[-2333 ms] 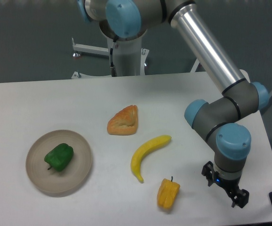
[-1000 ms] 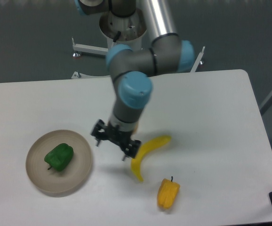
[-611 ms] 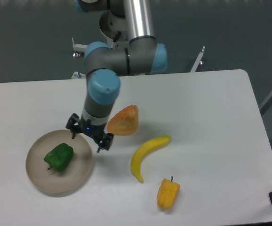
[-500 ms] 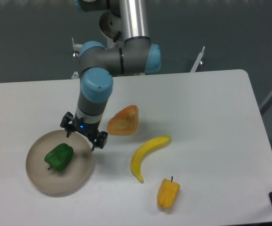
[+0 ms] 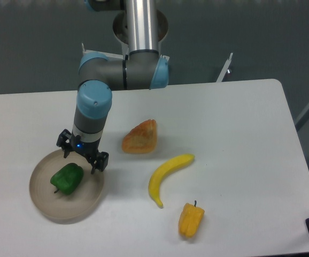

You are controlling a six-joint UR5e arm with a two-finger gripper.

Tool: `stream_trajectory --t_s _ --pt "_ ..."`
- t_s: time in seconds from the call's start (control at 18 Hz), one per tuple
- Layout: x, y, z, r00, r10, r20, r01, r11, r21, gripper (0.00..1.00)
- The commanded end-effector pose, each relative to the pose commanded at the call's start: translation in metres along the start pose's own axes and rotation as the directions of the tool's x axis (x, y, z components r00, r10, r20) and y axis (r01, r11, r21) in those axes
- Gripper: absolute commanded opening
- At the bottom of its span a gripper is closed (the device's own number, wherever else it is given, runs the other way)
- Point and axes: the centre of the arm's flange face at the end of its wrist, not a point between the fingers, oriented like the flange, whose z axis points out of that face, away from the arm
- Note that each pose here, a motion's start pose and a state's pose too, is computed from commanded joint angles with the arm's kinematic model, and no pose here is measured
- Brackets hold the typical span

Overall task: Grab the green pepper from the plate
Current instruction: 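Lower the gripper onto the green pepper and close the fingers around it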

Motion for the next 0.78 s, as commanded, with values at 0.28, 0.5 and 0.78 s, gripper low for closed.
stream_trajectory --t_s 0.28,0.5,0.78 --pt "0.008 -0.006 0.015 1.000 0.024 0.007 -0.024 1.000 -0.015 1.00" --pt "0.008 -0.010 0.022 1.000 0.029 0.005 -0.029 0.999 -0.019 1.00" --pt "0.007 -0.015 0.024 0.998 0.039 0.039 -0.038 0.999 -0.034 0.94"
